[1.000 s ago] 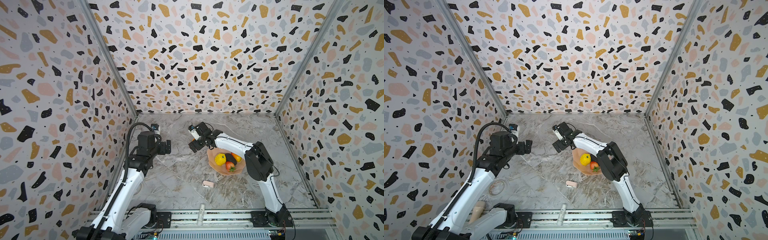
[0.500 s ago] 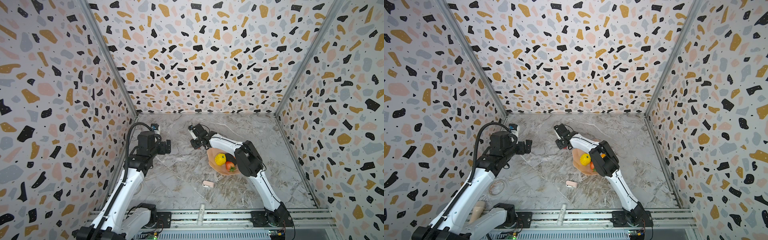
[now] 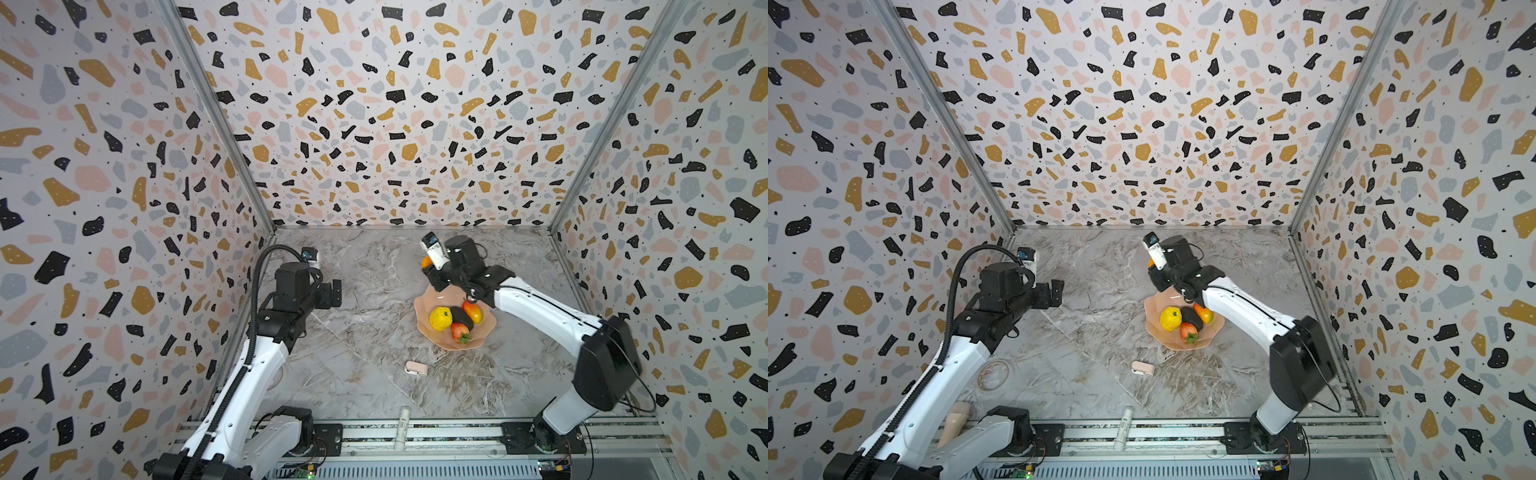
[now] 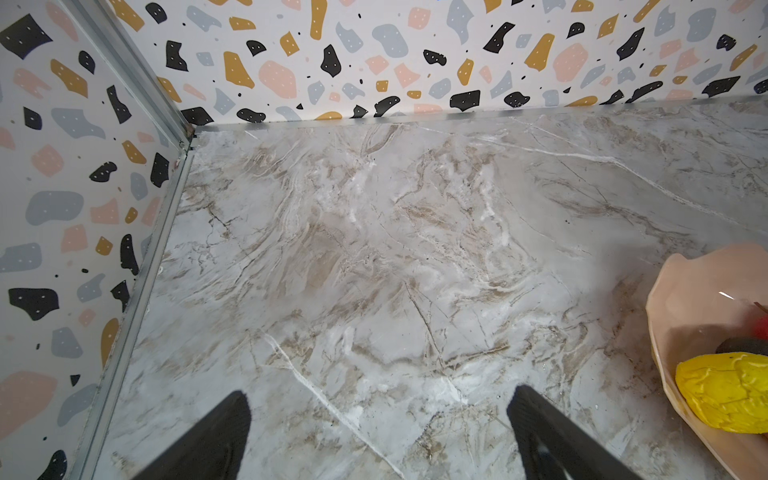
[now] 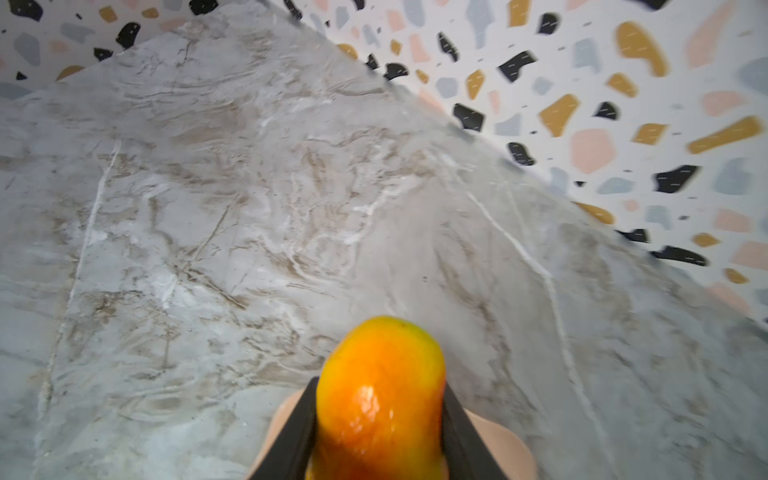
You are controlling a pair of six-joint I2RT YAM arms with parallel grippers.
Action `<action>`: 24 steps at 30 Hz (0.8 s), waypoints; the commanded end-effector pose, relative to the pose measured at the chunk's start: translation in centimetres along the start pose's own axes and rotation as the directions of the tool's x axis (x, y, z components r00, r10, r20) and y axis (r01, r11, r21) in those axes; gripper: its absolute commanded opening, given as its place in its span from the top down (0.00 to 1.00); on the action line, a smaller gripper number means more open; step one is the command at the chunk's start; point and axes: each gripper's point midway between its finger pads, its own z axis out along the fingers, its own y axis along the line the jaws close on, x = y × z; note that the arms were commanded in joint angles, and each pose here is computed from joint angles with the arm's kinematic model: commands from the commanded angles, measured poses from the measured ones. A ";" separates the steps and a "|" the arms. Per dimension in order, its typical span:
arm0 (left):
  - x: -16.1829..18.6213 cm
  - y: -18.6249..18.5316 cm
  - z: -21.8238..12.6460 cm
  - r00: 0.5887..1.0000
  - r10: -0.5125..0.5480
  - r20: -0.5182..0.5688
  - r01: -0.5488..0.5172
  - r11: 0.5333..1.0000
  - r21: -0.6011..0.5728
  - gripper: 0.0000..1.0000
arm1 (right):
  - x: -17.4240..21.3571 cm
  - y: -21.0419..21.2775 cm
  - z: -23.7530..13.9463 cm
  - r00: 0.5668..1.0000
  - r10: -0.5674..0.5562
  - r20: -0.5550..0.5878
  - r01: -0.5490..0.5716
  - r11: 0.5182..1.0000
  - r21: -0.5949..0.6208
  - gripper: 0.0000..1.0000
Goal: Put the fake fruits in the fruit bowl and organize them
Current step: 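Carry the mango into the bowl and open the right gripper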
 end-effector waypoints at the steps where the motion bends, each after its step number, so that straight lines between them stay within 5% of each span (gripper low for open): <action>1: -0.9 -0.3 0.0 0.999 0.010 0.033 -0.010 1.000 0.012 0.00 | 4.8 -1.7 0.1 0.997 -0.009 -0.076 0.010 1.000 0.015 0.95; 9: -0.7 -0.4 0.1 1.000 0.006 0.030 -0.006 1.000 0.015 0.00 | 8.4 -3.2 0.9 0.993 0.034 -0.116 -0.029 0.998 0.047 0.96; 24: -0.6 -0.5 0.3 1.000 0.009 0.028 -0.009 1.000 0.020 0.00 | 9.6 -3.4 3.0 0.987 -0.012 -0.160 0.020 0.999 0.045 0.94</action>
